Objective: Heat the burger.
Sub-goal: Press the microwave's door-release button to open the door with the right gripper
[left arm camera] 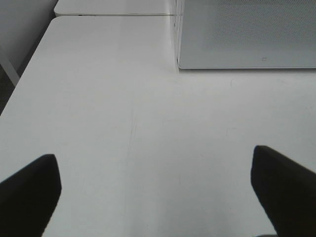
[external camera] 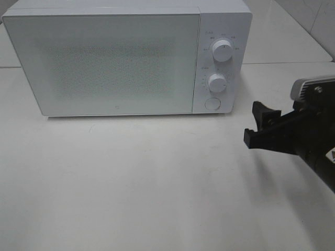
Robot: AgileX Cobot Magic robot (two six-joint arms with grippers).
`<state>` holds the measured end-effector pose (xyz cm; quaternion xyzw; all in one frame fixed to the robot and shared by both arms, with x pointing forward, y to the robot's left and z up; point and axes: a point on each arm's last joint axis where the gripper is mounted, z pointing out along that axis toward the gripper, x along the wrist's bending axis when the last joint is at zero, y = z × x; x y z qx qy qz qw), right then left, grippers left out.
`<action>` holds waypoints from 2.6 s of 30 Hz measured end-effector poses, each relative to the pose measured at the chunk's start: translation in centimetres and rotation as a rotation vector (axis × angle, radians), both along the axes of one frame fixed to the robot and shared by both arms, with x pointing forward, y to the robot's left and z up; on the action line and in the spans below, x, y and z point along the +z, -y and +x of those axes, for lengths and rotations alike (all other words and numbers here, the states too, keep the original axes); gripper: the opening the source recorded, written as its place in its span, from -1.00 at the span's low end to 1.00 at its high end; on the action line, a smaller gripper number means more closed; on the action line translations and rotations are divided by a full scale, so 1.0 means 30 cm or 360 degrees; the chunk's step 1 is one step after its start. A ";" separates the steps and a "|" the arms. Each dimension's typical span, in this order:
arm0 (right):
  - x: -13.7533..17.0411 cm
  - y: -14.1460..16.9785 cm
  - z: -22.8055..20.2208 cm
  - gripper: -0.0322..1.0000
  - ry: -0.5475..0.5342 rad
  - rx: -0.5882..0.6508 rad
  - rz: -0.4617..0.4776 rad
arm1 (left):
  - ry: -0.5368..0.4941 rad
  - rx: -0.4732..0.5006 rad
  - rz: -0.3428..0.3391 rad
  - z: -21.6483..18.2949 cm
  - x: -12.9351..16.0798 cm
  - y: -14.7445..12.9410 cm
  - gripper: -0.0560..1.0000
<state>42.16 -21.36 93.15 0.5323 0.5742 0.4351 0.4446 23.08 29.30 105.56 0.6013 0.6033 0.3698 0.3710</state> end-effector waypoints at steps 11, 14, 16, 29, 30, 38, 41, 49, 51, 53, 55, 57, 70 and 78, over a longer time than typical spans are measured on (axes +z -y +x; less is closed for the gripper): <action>-0.046 -0.139 0.024 0.42 -0.0065 0.0075 -0.0008 | 0.0000 0.0000 0.0000 0.000 0.000 0.000 0.94; -0.056 -0.162 0.032 0.42 -0.0073 0.0088 -0.0014 | 0.0000 0.0000 0.0000 0.000 0.000 0.000 0.94; -0.063 -0.177 0.041 0.42 -0.0076 0.0092 -0.0018 | 0.0000 0.0000 0.0000 0.000 0.000 0.000 0.94; -0.065 -0.179 0.040 0.32 -0.0097 0.0008 0.0318 | 0.0000 0.0000 0.0000 0.000 0.000 0.000 0.94; -0.065 -0.179 0.040 0.32 -0.0097 0.0008 0.0318 | 0.0000 0.0000 0.0000 0.000 0.000 0.000 0.94; -0.065 -0.179 0.040 0.07 -0.0143 -0.0229 0.1217 | 0.0000 0.0000 0.0000 0.000 0.000 0.000 0.94; -0.065 -0.179 0.040 -0.09 -0.0158 -0.0311 0.1521 | 0.0000 0.0000 0.0000 0.000 0.000 0.000 0.94; -0.067 -0.169 0.040 -0.61 -0.0158 -0.0522 0.2103 | 0.0000 0.0000 0.0000 0.000 0.000 0.000 0.94; -0.067 -0.168 0.040 -0.79 -0.0158 -0.0553 0.2203 | 0.0000 0.0000 0.0000 0.000 0.000 0.000 0.94; -0.066 -0.166 0.042 -0.90 -0.0146 -0.0599 0.2317 | 0.0000 0.0000 0.0000 0.000 0.000 0.000 0.94; -0.064 -0.169 0.046 -0.90 -0.0136 -0.0611 0.2339 | 0.0000 0.0000 0.0000 0.000 0.000 0.000 0.94; -0.061 -0.175 0.054 -0.90 -0.0114 -0.0630 0.2374 | 0.0000 0.0000 0.0000 0.000 0.000 0.000 0.94; -0.122 -0.227 0.157 -0.90 -0.0067 -0.0764 0.2385 | 0.0000 0.0000 0.0000 0.000 0.000 0.000 0.94; -0.154 -0.230 0.232 -0.90 -0.0116 -0.0896 0.2417 | 0.0000 0.0000 0.0000 0.000 0.000 0.000 0.94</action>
